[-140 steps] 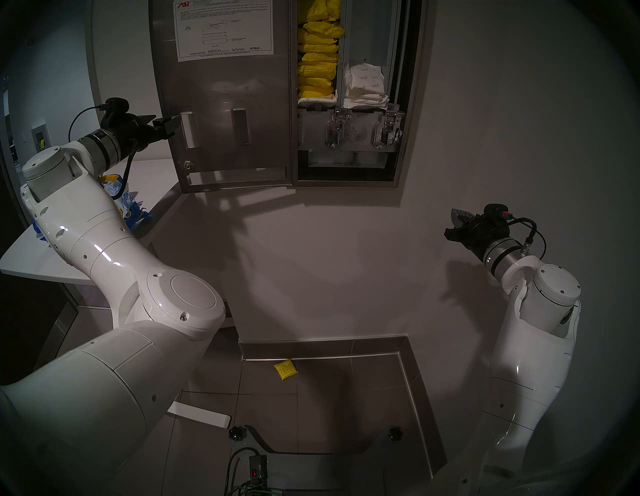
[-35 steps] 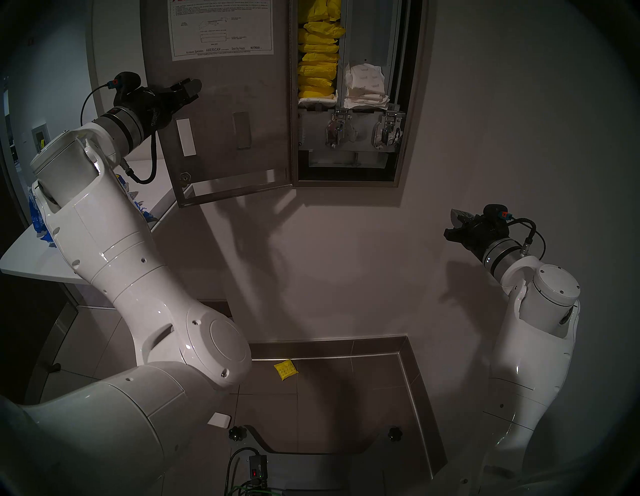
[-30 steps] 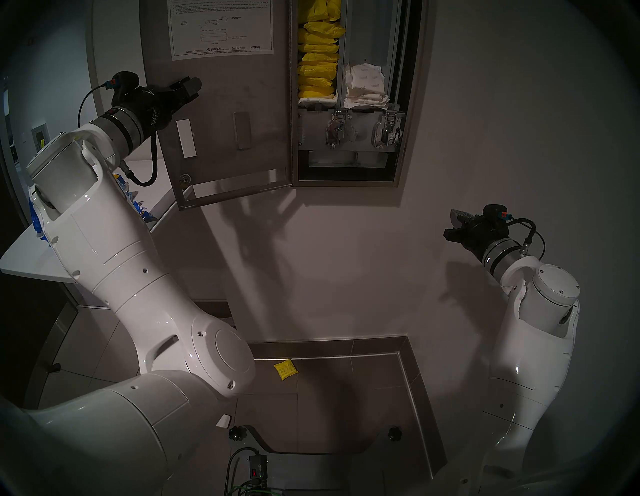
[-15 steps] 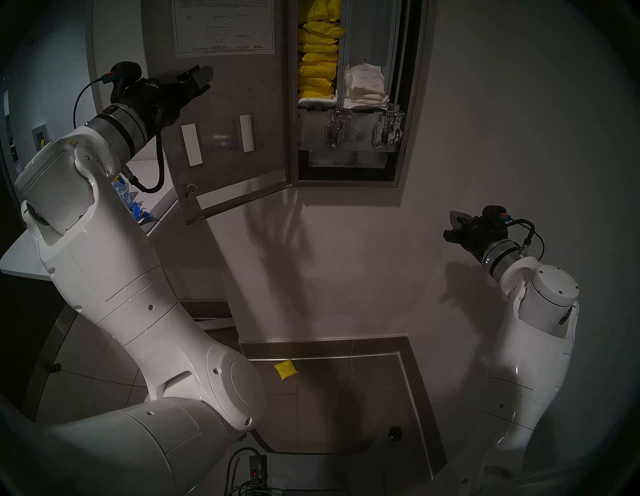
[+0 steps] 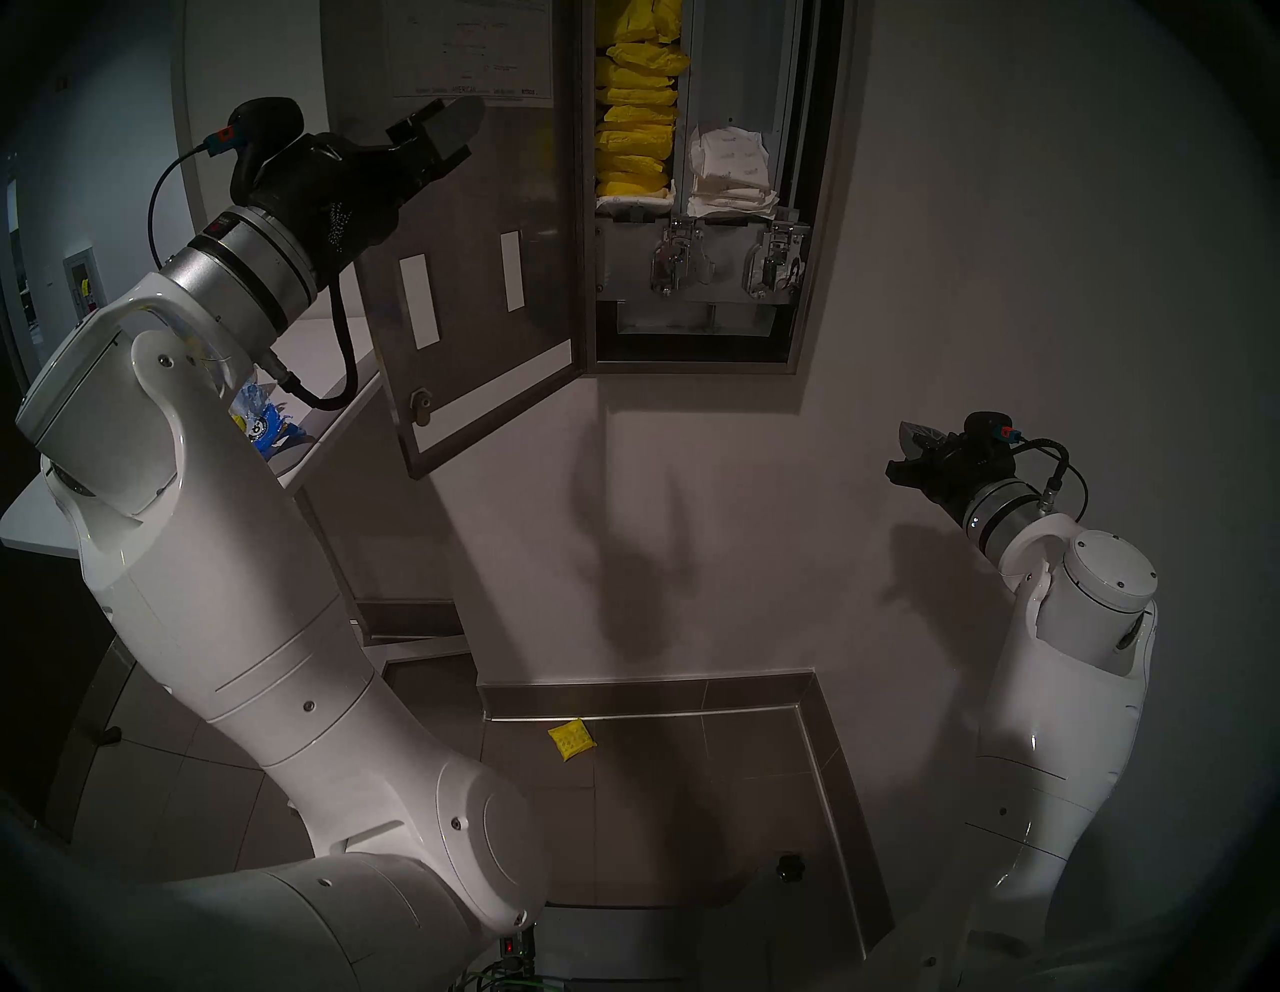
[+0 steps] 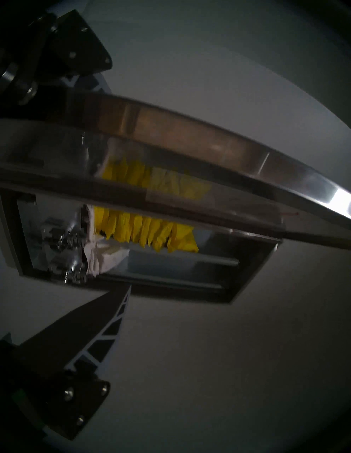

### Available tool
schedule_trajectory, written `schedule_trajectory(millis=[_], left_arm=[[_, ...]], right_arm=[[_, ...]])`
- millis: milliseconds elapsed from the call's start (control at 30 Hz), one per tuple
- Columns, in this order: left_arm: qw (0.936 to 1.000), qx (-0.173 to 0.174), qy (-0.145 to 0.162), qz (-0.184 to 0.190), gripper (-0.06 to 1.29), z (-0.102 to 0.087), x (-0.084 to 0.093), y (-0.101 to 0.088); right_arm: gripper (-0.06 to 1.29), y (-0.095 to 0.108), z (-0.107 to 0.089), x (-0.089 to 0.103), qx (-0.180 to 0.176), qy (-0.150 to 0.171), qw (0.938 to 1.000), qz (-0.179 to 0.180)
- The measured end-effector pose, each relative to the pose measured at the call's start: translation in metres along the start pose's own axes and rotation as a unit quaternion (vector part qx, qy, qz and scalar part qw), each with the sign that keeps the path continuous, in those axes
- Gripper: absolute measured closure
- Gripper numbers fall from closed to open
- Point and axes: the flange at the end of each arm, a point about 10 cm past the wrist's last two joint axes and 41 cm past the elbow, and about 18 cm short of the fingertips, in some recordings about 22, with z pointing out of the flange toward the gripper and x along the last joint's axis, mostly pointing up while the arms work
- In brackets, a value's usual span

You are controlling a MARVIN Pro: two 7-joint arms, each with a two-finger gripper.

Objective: Open the dispenser door, put the pads inside, close the door

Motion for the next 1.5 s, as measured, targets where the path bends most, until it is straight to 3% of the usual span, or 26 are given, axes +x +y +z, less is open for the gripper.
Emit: schedule_trajectory(millis=[300, 533, 733, 1000, 1200, 1267, 1300, 1367, 1400, 1500], left_arm=[[0.9968, -0.075, 0.008, -0.024, -0.04, -0.007, -0.006, 0.023], [0.9931, -0.111, 0.008, -0.038, -0.04, -0.014, -0.009, 0.028], [0.9938, -0.105, -0.001, -0.037, -0.04, -0.026, -0.010, 0.016], [0.9938, -0.083, -0.020, -0.071, -0.04, -0.032, -0.027, -0.011], [0.9962, -0.040, -0.029, -0.073, -0.02, -0.033, -0.030, -0.024], [0.9964, -0.026, -0.033, -0.073, 0.20, -0.031, -0.032, -0.027], [0.9964, -0.019, -0.036, -0.074, 0.69, -0.030, -0.034, -0.029], [0.9962, -0.009, -0.042, -0.076, 1.25, -0.028, -0.037, -0.032], [0.9960, -0.004, -0.045, -0.077, 1.19, -0.027, -0.039, -0.033], [0.9951, 0.009, -0.056, -0.081, 1.25, -0.023, -0.045, -0.035]], right_arm=[[1.16, 0.000, 0.000, 0.001, 0.000, 0.000, 1.0000, -0.001], [1.15, 0.000, 0.000, 0.001, 0.000, 0.001, 1.0000, -0.001], [1.15, 0.000, -0.001, 0.002, 0.000, 0.002, 1.0000, -0.002], [1.15, 0.000, -0.001, 0.003, 0.000, 0.004, 1.0000, -0.003], [1.15, 0.000, -0.001, 0.004, -0.001, 0.005, 1.0000, -0.003], [1.15, 0.000, -0.001, 0.004, -0.001, 0.005, 1.0000, -0.003], [1.15, 0.000, -0.001, 0.004, -0.001, 0.005, 1.0000, -0.003], [1.15, 0.000, -0.002, 0.004, -0.001, 0.005, 1.0000, -0.003], [1.15, 0.000, -0.002, 0.004, -0.001, 0.005, 1.0000, -0.003], [1.15, 0.000, -0.002, 0.005, -0.001, 0.006, 1.0000, -0.003]])
